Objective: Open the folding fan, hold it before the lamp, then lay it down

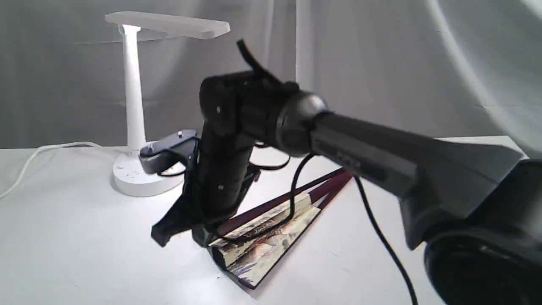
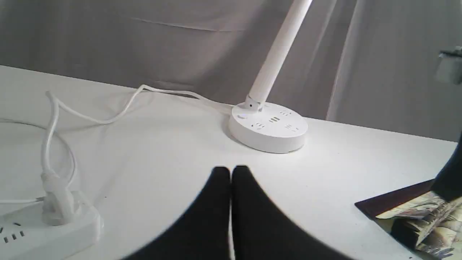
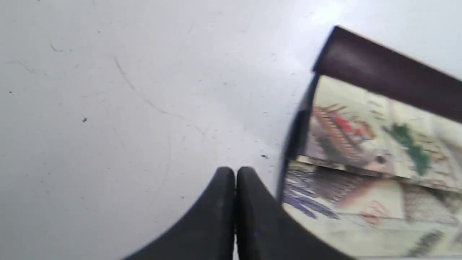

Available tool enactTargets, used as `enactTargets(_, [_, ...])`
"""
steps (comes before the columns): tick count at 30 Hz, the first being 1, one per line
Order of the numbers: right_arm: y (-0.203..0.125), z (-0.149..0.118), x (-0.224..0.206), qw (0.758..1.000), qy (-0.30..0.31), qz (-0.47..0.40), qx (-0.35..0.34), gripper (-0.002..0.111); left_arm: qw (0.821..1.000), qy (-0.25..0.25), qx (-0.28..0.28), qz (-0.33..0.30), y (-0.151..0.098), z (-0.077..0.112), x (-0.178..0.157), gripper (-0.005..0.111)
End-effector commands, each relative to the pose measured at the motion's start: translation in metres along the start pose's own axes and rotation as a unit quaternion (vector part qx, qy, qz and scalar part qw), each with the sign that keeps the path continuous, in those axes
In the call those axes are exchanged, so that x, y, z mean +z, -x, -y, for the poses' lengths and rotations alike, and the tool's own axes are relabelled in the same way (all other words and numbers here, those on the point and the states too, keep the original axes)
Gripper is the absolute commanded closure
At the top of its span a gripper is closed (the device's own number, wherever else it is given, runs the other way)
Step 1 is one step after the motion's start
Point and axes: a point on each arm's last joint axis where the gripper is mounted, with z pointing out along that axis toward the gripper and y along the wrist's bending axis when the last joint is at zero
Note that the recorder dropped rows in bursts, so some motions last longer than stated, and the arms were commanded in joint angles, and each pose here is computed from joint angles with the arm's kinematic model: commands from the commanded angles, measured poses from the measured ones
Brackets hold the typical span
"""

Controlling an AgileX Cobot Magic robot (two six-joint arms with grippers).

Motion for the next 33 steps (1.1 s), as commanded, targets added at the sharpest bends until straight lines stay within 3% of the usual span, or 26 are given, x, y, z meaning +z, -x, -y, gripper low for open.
enactTargets(1, [-0.004,0.028,-0.026,0.999,-0.036,0.015,0.01,0.108,1.0,0.0,-0.005,0.001,-0.001,0.0,0.0,0.107])
enactTargets(9, [-0.024,0.138,-0.032,0.983,-0.095,0.09,0.126,0.108,1.0,0.0,-0.005,0.001,-0.001,0.0,0.0,0.107])
enactTargets(14, [-0.044,0.19,-0.011,0.972,-0.11,0.111,0.175,0.108,1.0,0.0,-0.005,0.001,-0.001,0.0,0.0,0.107])
enactTargets(26, [-0.048,0.217,0.053,0.964,-0.136,0.158,0.162,0.108,1.0,0.0,-0.005,0.001,-0.001,0.0,0.0,0.107])
enactTargets(33, [-0.067,0.22,0.056,0.975,-0.163,0.053,0.141,0.108,1.0,0.0,-0.005,0.001,-0.001,0.0,0.0,0.107])
